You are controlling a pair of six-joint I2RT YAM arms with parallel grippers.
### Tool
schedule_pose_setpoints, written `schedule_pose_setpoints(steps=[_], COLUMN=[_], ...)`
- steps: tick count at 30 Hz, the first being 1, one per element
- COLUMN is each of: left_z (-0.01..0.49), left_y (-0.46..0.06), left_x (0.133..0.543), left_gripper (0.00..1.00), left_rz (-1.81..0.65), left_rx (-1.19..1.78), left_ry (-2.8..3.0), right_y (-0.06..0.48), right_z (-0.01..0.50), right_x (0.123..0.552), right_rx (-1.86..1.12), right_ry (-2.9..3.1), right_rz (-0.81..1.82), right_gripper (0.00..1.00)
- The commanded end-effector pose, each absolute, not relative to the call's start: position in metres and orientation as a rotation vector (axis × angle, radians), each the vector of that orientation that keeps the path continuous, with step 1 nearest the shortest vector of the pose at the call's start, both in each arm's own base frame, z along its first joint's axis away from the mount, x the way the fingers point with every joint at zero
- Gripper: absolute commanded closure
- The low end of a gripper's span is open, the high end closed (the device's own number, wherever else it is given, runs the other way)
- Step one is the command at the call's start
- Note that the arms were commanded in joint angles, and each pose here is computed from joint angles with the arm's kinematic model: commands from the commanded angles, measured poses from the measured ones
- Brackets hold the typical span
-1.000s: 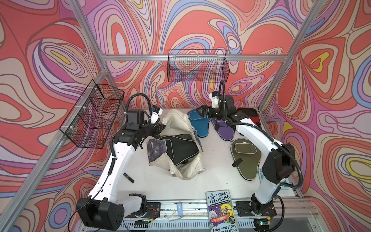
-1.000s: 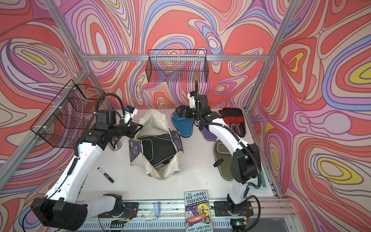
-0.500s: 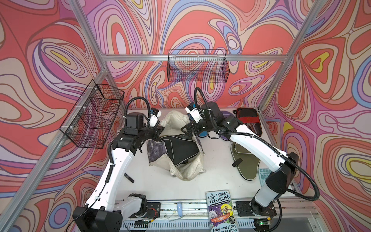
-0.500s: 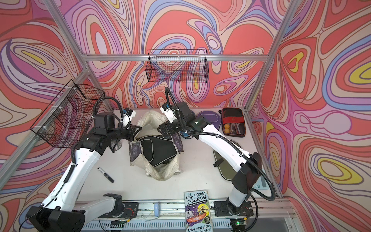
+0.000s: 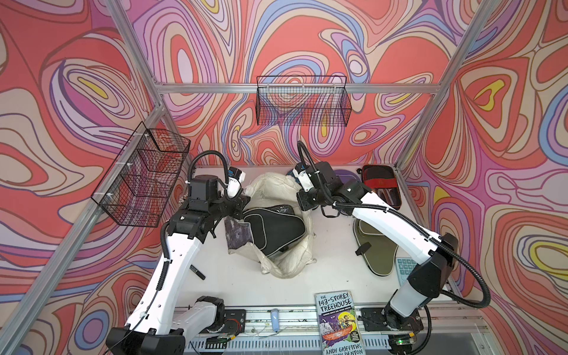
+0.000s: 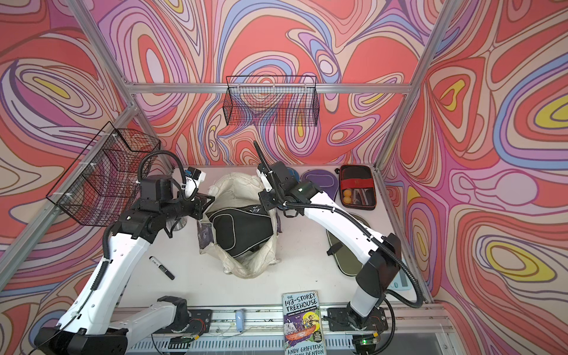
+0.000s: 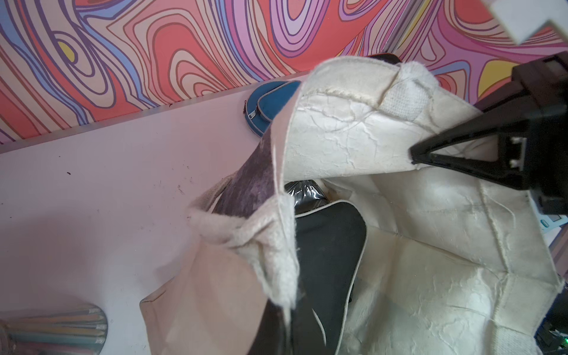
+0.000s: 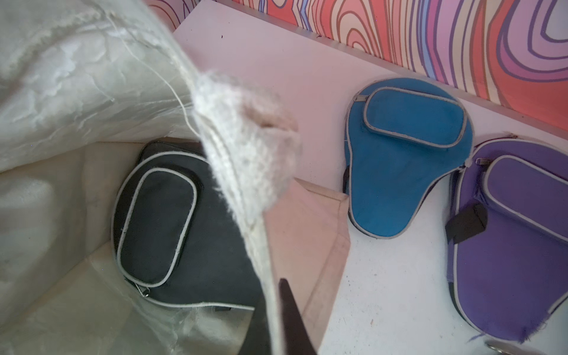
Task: Remove the ping pong set from the canvas bag
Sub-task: Adjust the canvas bag at the center of the board.
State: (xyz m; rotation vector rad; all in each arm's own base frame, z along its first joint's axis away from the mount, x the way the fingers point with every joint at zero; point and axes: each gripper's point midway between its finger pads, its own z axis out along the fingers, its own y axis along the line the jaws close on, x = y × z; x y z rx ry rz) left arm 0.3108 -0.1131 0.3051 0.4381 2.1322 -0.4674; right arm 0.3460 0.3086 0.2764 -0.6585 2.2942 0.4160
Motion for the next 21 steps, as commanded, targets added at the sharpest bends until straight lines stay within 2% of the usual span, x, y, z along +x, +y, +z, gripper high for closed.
schedule_pose_setpoints(steps=[1,8,12,21], left_z=[0.318,0.326,0.331,0.324], left_y=[-0.113,-0.118,-0.125,-0.16], left_x=[0.303,0.309,0.314,0.315], left_gripper=[1.0,1.0,1.0,1.0], left_rz=[-0.449,-0.476,-0.504,-0.53], left_rx=[0.465,0.48,0.491,0.589], left_ry=[2.121,2.131,2.12,2.135], right_y=[0.289,0.251,0.228,0.178], right_z=[0.327,0.364,0.354,0.32], right_x=[0.325,0.314,0.32,0.335], right_rx=[-0.623,-0.544,-0.492,-0.339], right_ry=[2.258,2.272,2.288,2.375], right_rz=[0.431,0.297,0.183,0.136], right_gripper=[1.0,1.0,1.0,1.0])
